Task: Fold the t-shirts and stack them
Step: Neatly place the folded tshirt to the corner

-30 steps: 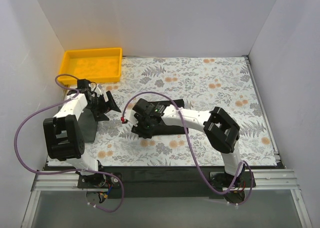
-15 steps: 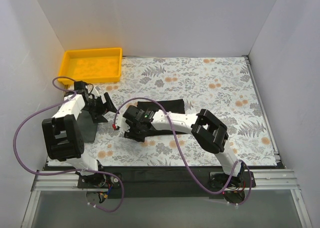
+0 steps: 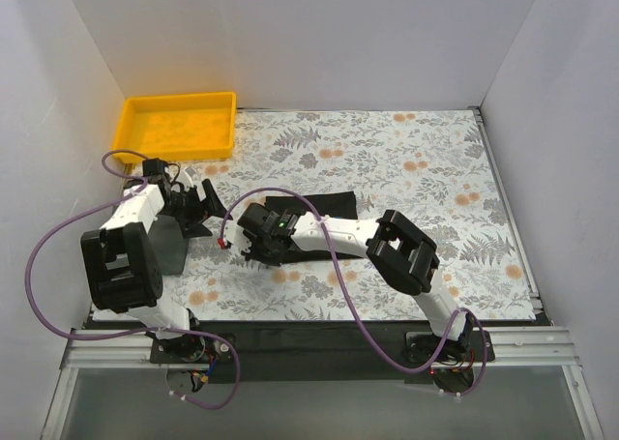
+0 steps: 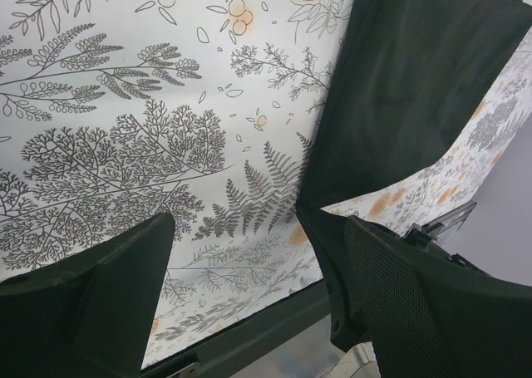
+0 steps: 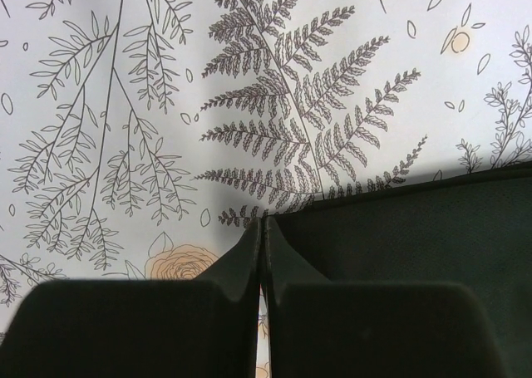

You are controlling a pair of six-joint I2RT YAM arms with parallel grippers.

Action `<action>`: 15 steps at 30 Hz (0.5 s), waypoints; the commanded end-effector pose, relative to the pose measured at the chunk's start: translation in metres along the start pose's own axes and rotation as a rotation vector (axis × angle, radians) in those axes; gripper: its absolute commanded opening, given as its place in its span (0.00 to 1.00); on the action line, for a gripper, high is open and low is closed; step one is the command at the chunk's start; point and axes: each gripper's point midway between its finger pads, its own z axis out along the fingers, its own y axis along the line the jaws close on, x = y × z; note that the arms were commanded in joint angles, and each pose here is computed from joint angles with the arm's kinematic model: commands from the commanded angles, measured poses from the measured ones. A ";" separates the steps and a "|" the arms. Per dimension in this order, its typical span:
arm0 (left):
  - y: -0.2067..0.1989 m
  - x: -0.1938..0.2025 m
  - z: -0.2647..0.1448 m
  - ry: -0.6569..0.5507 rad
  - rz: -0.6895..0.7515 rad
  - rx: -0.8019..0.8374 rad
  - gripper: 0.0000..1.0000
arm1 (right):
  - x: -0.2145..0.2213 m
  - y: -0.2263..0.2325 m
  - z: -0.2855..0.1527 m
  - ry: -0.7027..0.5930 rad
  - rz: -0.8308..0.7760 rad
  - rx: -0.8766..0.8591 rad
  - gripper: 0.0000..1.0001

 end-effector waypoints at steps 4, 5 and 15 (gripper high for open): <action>-0.015 0.001 -0.009 -0.040 0.012 0.070 0.82 | -0.022 -0.001 -0.021 -0.080 0.000 -0.015 0.01; -0.016 0.004 -0.008 -0.034 -0.002 0.081 0.82 | -0.026 -0.003 -0.026 -0.100 0.001 -0.015 0.01; -0.040 0.027 0.026 -0.005 -0.204 0.366 0.89 | -0.044 -0.012 -0.059 -0.224 0.000 -0.025 0.01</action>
